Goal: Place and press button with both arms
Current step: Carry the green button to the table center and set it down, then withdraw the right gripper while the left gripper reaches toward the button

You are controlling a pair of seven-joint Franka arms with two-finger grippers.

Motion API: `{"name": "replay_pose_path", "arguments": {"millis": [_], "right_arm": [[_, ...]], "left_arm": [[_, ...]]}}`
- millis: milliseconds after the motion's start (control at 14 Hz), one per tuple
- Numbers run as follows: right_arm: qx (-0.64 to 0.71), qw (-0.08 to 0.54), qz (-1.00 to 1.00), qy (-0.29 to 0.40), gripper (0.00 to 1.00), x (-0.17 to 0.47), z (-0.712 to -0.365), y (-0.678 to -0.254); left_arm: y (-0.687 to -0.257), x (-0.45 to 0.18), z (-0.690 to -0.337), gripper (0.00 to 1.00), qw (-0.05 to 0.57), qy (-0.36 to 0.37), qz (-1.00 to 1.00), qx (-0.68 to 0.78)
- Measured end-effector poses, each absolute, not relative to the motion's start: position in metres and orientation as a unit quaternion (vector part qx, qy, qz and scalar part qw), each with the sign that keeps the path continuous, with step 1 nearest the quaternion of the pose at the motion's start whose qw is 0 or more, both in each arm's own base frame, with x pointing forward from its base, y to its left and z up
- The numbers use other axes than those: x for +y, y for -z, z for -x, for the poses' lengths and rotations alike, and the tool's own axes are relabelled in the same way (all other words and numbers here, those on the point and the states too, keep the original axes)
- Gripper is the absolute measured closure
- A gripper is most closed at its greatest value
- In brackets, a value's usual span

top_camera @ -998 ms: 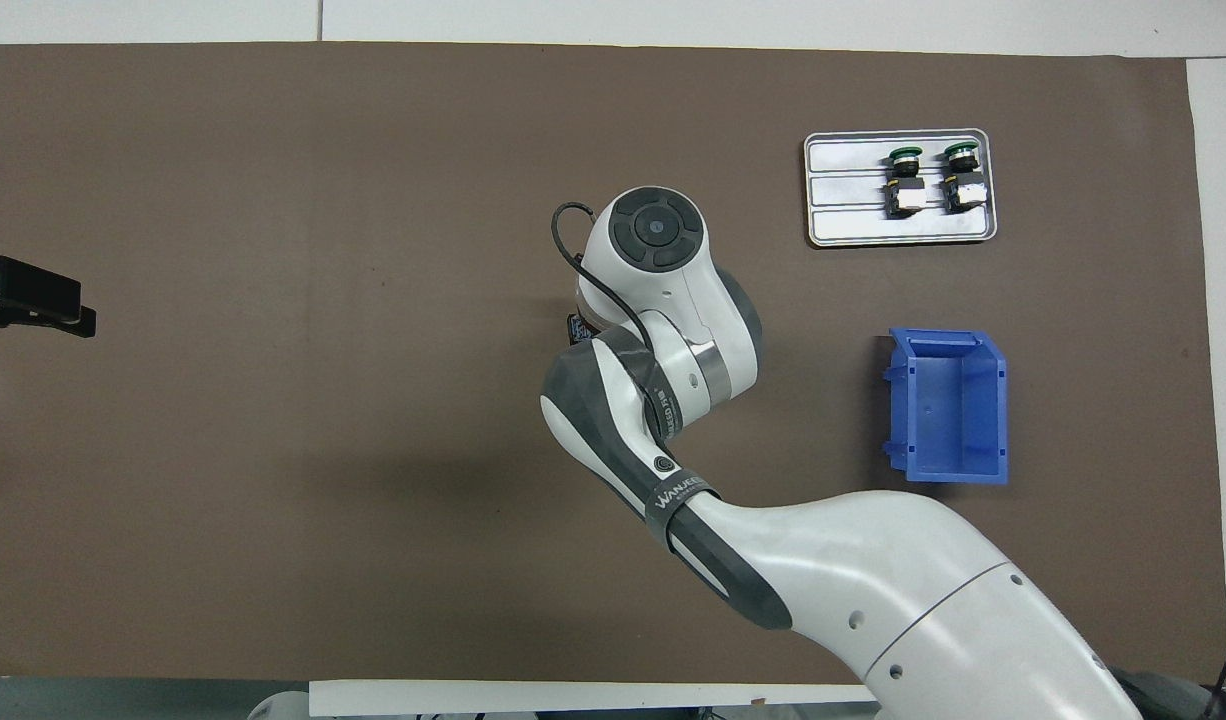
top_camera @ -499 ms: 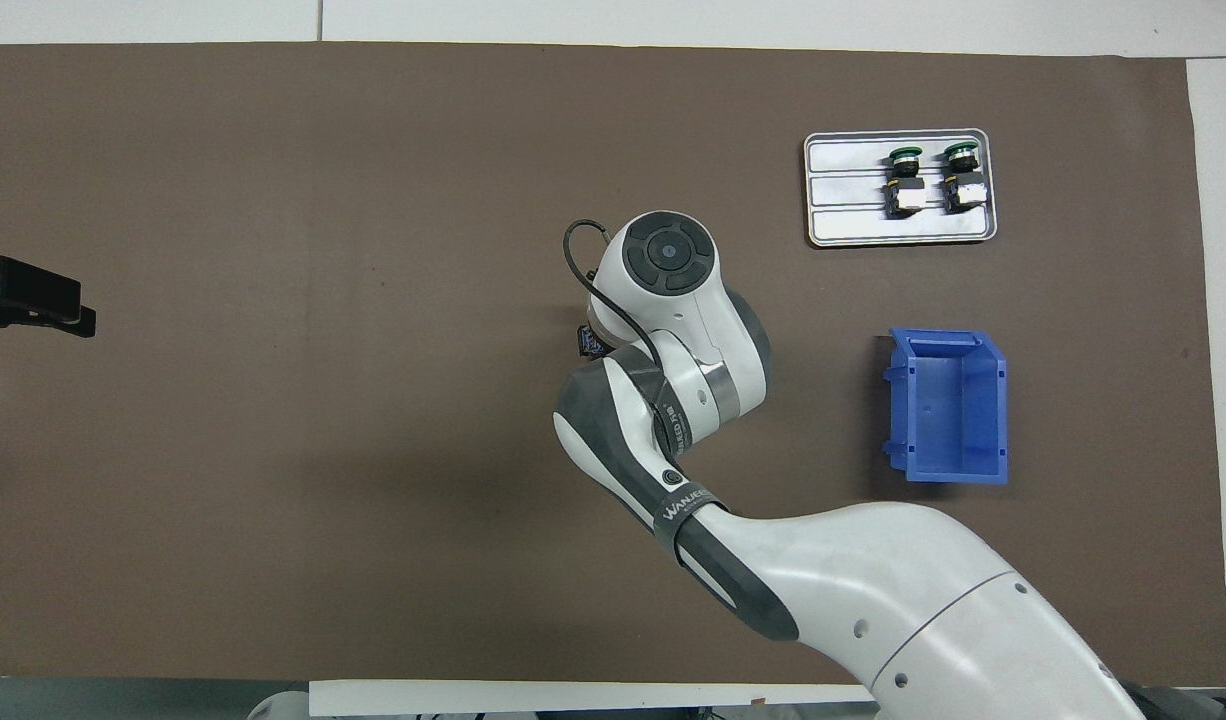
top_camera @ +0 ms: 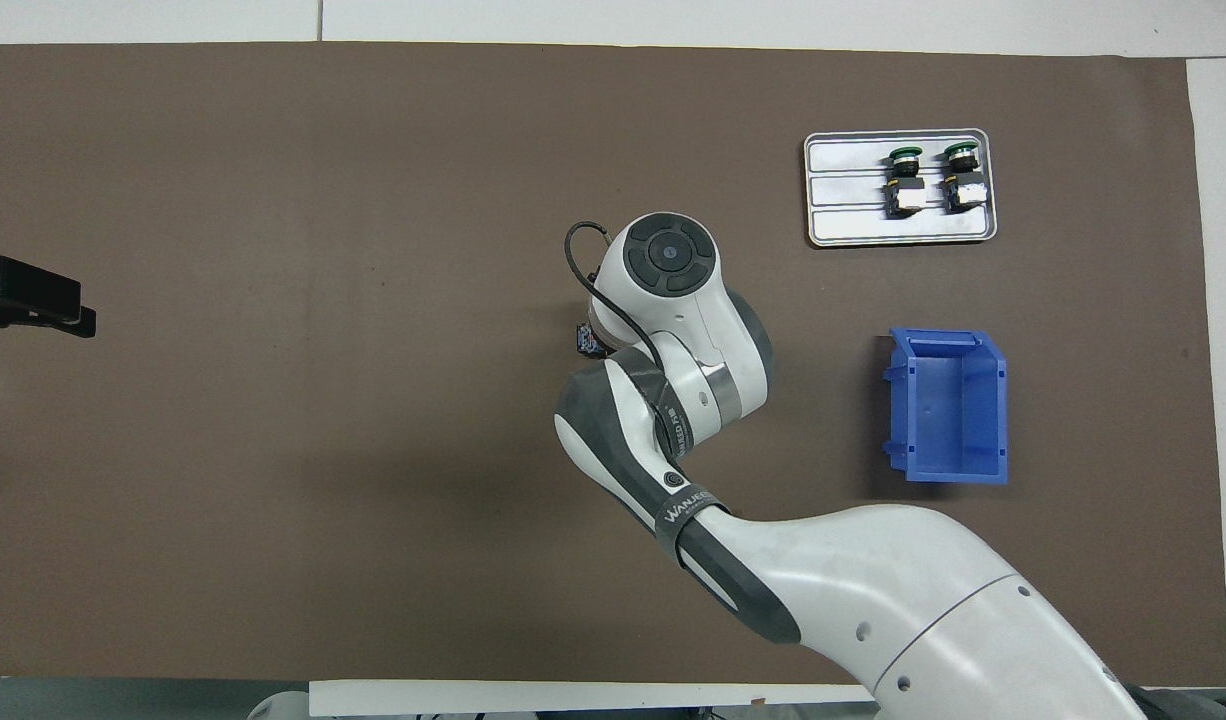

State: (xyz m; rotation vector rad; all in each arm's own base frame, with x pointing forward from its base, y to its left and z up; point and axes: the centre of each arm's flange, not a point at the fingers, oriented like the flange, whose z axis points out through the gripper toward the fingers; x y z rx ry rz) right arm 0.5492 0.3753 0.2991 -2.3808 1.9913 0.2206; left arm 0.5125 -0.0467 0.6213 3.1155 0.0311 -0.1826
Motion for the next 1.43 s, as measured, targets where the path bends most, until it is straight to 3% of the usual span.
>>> {"name": "replay_pose_path", "arguments": {"millis": [356, 784, 1141, 1426], "right_arm": [[0.547, -0.024, 0.833, -0.083, 0.14, 0.333, -0.579, -0.354], [0.405, 0.018, 0.911, -0.075, 0.08, 0.234, -0.611, -0.447], [0.244, 0.017, 0.968, -0.055, 0.08, 0.107, -0.621, -0.499], [0.137, 0.028, 0.99, -0.028, 0.04, 0.013, -0.611, -0.537]], "left_arm": [[-0.621, -0.055, -0.512, 0.0, 0.001, 0.06, -0.989, 0.136], [-0.608, -0.124, -0.508, 0.0, -0.015, 0.066, -0.929, 0.364], [-0.54, -0.235, -0.528, 0.0, -0.008, 0.046, -0.823, 0.566], [-0.463, -0.342, -0.515, 0.0, -0.021, 0.048, -0.769, 0.637]]}}
